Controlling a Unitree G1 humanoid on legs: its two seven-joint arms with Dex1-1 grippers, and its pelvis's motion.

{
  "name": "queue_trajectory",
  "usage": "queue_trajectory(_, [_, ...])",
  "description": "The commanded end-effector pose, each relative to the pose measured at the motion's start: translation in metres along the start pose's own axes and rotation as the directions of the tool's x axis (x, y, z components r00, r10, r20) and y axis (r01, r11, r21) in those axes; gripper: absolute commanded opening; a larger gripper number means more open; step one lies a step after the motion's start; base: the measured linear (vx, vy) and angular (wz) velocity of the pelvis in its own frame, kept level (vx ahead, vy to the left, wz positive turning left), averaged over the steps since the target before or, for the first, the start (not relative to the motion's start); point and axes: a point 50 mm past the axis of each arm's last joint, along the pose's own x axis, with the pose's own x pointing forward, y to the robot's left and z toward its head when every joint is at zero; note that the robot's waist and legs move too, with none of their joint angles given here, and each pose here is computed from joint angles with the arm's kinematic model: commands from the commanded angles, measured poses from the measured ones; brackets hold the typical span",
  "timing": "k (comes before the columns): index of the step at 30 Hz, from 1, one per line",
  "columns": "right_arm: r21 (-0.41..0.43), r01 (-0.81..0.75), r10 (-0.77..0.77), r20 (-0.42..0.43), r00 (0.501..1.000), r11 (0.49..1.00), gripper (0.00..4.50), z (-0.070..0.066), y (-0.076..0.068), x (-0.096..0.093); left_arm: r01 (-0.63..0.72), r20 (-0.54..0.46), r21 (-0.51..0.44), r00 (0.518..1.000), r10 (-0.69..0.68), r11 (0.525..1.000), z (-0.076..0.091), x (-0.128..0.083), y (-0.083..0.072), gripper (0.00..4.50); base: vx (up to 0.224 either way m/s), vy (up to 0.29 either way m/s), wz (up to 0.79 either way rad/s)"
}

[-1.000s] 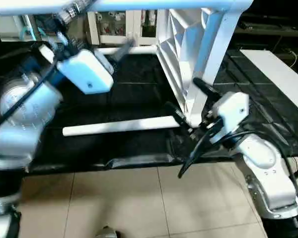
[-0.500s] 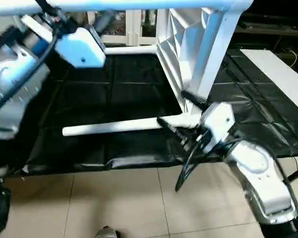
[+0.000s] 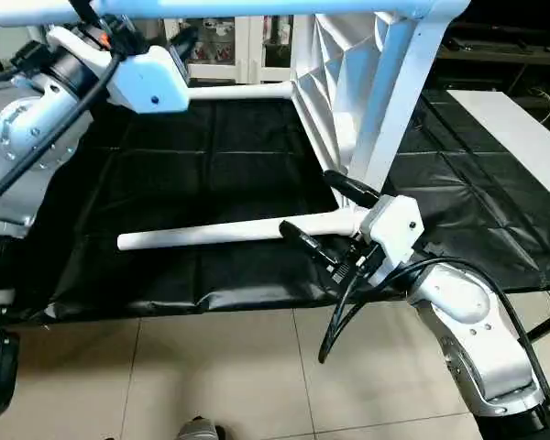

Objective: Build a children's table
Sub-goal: Flip table

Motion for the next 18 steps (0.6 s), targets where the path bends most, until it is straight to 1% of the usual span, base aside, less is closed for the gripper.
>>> queue_trajectory(1, [-0.015, -0.009, 0.009, 0.021, 1.000, 1.000, 4.50, 0.006, 0.001, 0.002, -0.025, -0.018, 0.010, 1.000, 0.026, 1.000, -0.002, 0.002, 0.005, 3.97, 0.000, 0.000, 0.00])
queue_trajectory(2, [-0.013, -0.008, 0.009, 0.028, 1.000, 1.000, 4.50, 0.006, 0.002, 0.002, -0.040, -0.029, 0.001, 0.999, 0.040, 0.999, -0.004, 0.002, 0.006, 3.73, 0.000, 0.000, 0.00])
queue_trajectory(6, [-0.003, -0.009, 0.009, 0.058, 0.998, 1.000, 4.50, 0.010, 0.003, 0.002, -0.072, -0.065, -0.033, 0.995, 0.070, 0.997, -0.009, 0.001, 0.010, 3.58, 0.000, 0.000, 0.00])
queue_trajectory(8, [0.001, -0.016, 0.016, 0.069, 0.997, 1.000, 4.50, 0.011, 0.004, 0.002, -0.080, -0.074, -0.036, 0.994, 0.077, 0.996, -0.010, 0.000, 0.011, 3.23, 0.000, 0.000, 0.00])
queue_trajectory(10, [0.009, -0.020, 0.019, 0.082, 0.996, 1.000, 4.50, 0.012, 0.005, 0.002, -0.084, -0.077, -0.051, 0.994, 0.080, 0.995, -0.010, -0.001, 0.011, 3.21, 0.000, 0.000, 0.00])
queue_trajectory(11, [0.014, -0.020, 0.018, 0.091, 0.996, 1.000, 4.50, 0.013, 0.005, 0.002, -0.086, -0.077, -0.054, 0.994, 0.082, 0.995, -0.010, -0.001, 0.011, 3.02, 0.000, 0.000, 0.00])
queue_trajectory(12, [0.018, -0.019, 0.017, 0.097, 0.995, 1.000, 4.50, 0.014, 0.005, 0.002, -0.088, -0.077, -0.056, 0.994, 0.083, 0.995, -0.010, -0.001, 0.011, 3.02, 0.000, 0.000, 0.00])
queue_trajectory(14, [0.025, -0.015, 0.012, 0.111, 0.994, 1.000, 4.50, 0.015, 0.005, 0.002, -0.086, -0.079, -0.065, 0.994, 0.080, 0.994, -0.010, -0.001, 0.010, 2.78, 0.000, 0.000, 0.00])
queue_trajectory(16, [0.049, -0.012, 0.005, 0.138, 0.990, 0.999, 4.50, 0.018, 0.005, 0.003, -0.083, -0.085, -0.088, 0.994, 0.075, 0.993, -0.010, -0.001, 0.008, 2.68, 0.000, 0.000, 0.00])
queue_trajectory(17, [0.049, -0.012, 0.005, 0.138, 0.990, 0.999, 4.50, 0.018, 0.005, 0.003, -0.083, -0.085, -0.088, 0.994, 0.075, 0.993, -0.010, -0.001, 0.008, 2.47, 0.000, 0.000, 0.00])
queue_trajectory(18, [0.067, -0.014, 0.004, 0.155, 0.988, 0.998, 4.50, 0.020, 0.005, 0.003, -0.085, -0.087, -0.095, 0.993, 0.076, 0.992, -0.011, -0.002, 0.007, 2.47, 0.000, 0.000, 0.00])
